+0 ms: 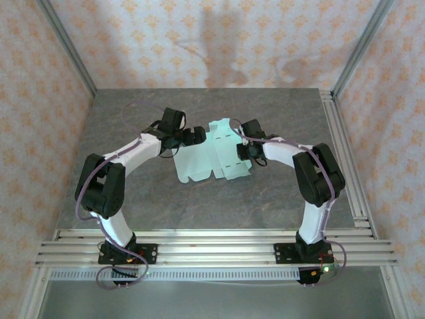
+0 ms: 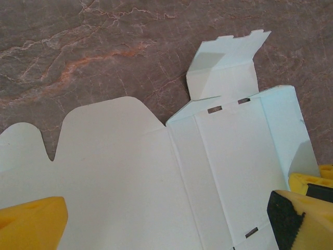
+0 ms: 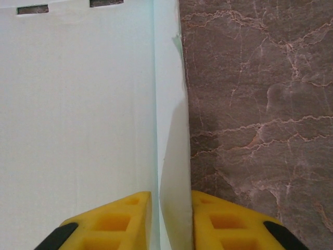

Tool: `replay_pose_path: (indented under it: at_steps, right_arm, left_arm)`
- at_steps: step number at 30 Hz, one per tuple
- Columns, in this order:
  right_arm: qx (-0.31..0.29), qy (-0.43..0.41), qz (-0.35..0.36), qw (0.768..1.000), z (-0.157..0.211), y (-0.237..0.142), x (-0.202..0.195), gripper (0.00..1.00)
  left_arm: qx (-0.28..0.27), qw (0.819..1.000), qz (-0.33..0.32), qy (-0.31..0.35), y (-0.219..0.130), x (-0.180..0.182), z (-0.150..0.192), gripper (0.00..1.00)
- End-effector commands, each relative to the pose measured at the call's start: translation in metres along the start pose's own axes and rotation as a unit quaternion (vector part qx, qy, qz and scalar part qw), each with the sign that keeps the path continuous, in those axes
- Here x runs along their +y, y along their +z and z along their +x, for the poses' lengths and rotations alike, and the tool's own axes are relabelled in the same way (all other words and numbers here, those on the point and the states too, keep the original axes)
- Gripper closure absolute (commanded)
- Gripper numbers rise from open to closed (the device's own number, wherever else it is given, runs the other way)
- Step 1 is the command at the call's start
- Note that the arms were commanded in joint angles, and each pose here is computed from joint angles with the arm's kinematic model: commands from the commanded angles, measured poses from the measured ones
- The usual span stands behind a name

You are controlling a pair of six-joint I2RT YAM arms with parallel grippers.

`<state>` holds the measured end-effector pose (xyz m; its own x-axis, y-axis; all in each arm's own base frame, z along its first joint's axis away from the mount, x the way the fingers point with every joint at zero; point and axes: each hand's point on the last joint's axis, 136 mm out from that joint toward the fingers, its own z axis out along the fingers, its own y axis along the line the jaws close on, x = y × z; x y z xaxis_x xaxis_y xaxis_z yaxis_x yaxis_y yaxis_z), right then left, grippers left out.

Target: Fold the paper box

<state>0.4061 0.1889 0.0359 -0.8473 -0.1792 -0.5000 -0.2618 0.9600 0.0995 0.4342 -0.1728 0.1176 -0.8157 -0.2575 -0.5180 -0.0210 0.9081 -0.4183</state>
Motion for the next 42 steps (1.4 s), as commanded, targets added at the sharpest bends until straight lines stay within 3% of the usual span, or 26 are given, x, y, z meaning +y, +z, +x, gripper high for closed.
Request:
replay_pose_path:
  at_steps: [1, 10, 18, 26, 32, 34, 42]
  right_arm:
    - [-0.014, -0.005, 0.002, 1.0, -0.013, -0.005, 0.0, 0.75]
    - [-0.018, -0.011, 0.011, 1.0, -0.019, -0.003, -0.003, 0.72]
    - [-0.002, -0.017, 0.007, 1.0, -0.012, -0.001, -0.002, 0.81]
    - [0.004, -0.024, 0.006, 1.0, -0.011, 0.0, -0.002, 0.82]
    - [0.008, -0.029, 0.0, 1.0, -0.011, 0.0, 0.001, 1.0]
    - [0.006, -0.033, -0.003, 0.999, -0.012, -0.003, 0.002, 1.0]
    - [-0.029, -0.096, 0.072, 0.992, -0.026, -0.029, -0.012, 1.0]
  left_arm:
    - [-0.011, 1.0, -0.008, 0.004, -0.006, 0.004, -0.004, 0.0]
    - [-0.011, 1.0, -0.007, 0.006, -0.005, 0.004, -0.004, 0.0]
    - [-0.009, 1.0, -0.008, 0.008, -0.005, 0.004, -0.003, 0.0]
    - [-0.005, 1.0, -0.003, 0.006, -0.002, 0.003, -0.002, 0.0]
    - [-0.007, 1.0, -0.004, 0.007, -0.004, 0.003, -0.002, 0.0]
    - [-0.008, 1.0, -0.007, 0.007, -0.005, 0.004, -0.002, 0.0]
    - [-0.029, 1.0, -0.008, -0.005, -0.011, 0.009, -0.008, 0.0]
